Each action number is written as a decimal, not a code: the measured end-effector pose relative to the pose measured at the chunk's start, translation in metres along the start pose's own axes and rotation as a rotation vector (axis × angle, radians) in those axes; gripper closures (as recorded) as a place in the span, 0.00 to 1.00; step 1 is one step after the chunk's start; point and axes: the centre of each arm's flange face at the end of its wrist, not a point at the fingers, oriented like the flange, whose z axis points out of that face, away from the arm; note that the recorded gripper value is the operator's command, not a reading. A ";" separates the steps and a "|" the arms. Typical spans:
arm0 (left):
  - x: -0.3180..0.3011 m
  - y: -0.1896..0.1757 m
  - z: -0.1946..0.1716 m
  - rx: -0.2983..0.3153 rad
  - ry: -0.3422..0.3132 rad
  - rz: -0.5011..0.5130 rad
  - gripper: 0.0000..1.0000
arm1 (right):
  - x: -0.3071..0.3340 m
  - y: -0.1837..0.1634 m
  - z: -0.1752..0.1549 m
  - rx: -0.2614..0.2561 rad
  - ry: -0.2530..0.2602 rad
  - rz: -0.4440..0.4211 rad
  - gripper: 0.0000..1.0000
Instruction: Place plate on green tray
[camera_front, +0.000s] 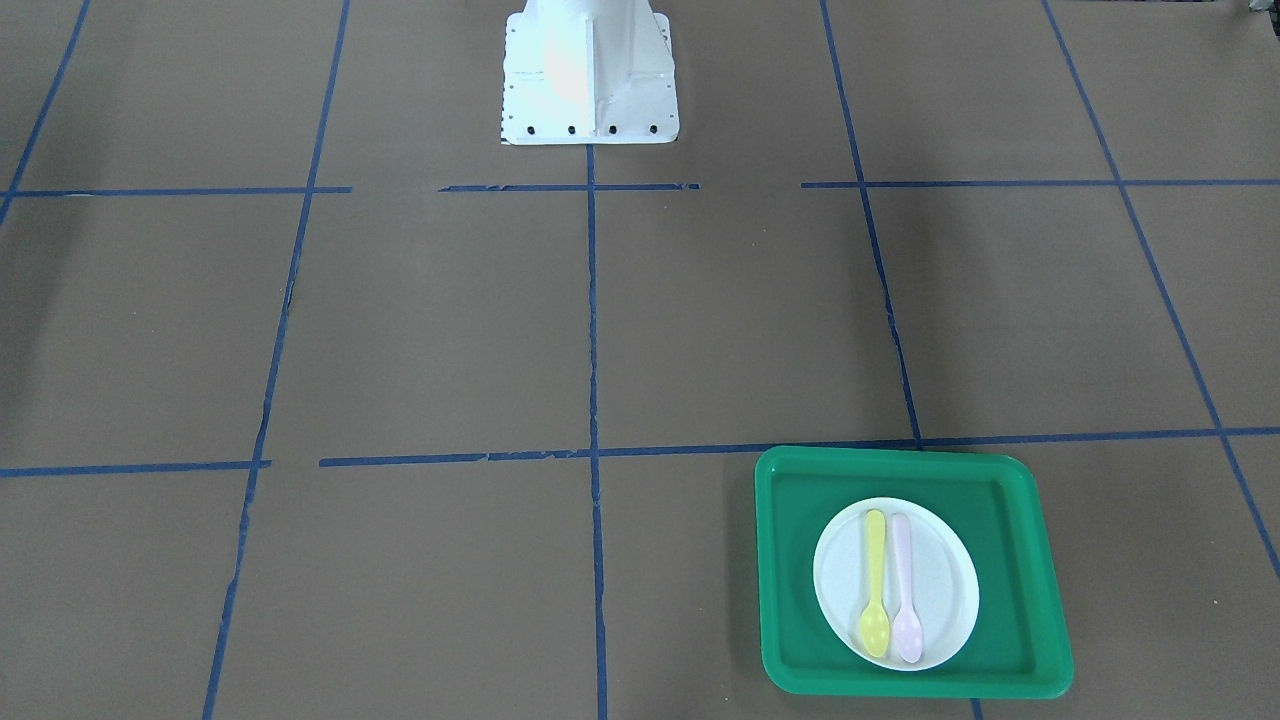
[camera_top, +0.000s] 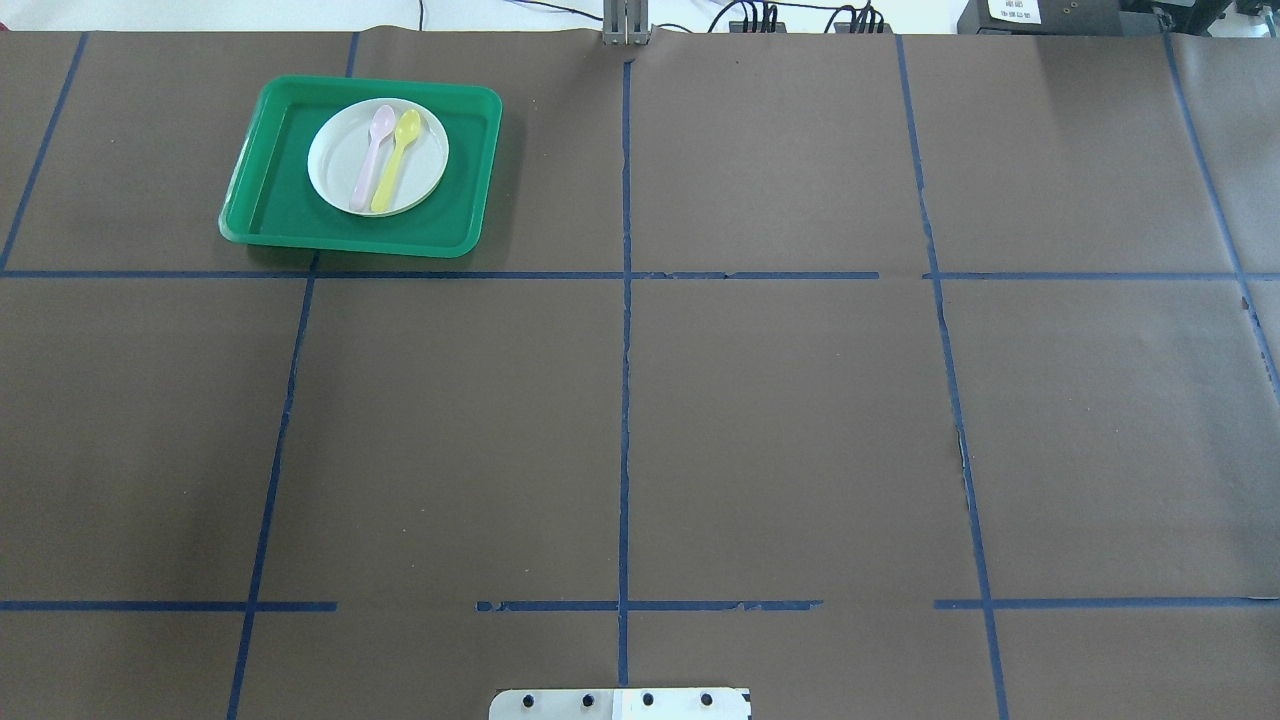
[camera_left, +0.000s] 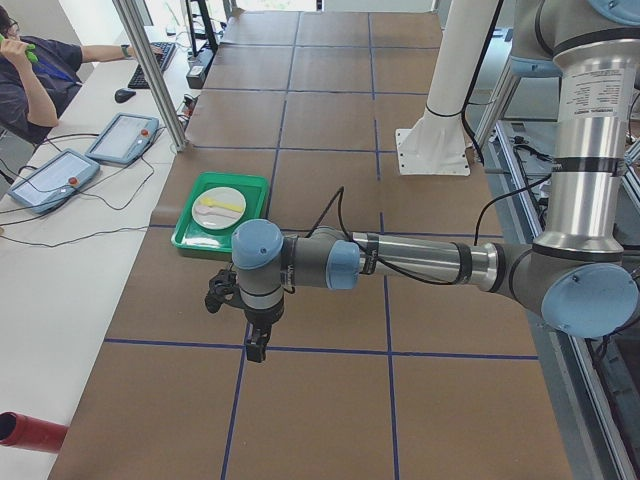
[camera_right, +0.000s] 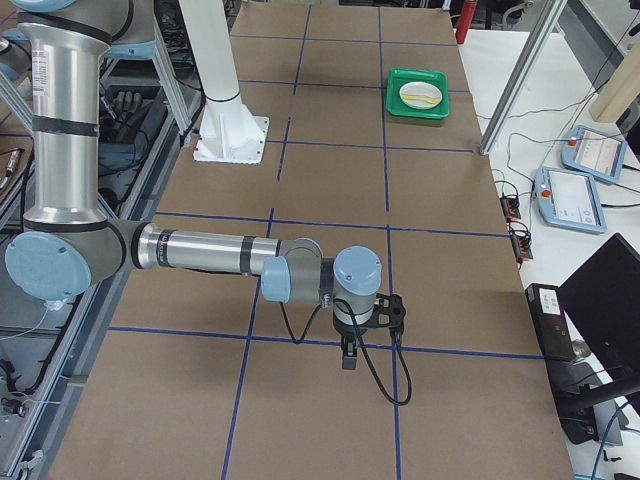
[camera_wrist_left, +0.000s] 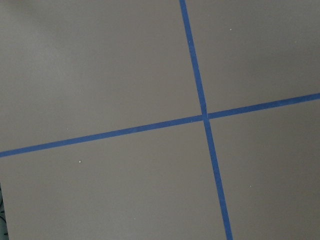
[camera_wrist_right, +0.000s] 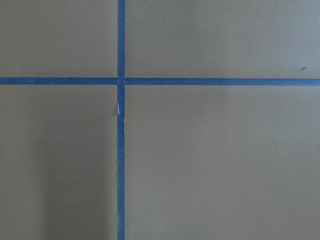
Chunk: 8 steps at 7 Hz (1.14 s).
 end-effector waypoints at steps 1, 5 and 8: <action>-0.001 0.001 0.001 -0.001 0.001 -0.001 0.00 | 0.000 0.000 0.000 -0.001 0.000 0.000 0.00; 0.000 0.001 0.002 -0.003 0.001 -0.005 0.00 | 0.000 0.000 0.000 -0.001 0.000 0.001 0.00; 0.003 -0.001 0.001 -0.001 0.001 0.006 0.00 | 0.000 0.000 0.000 0.000 0.000 0.000 0.00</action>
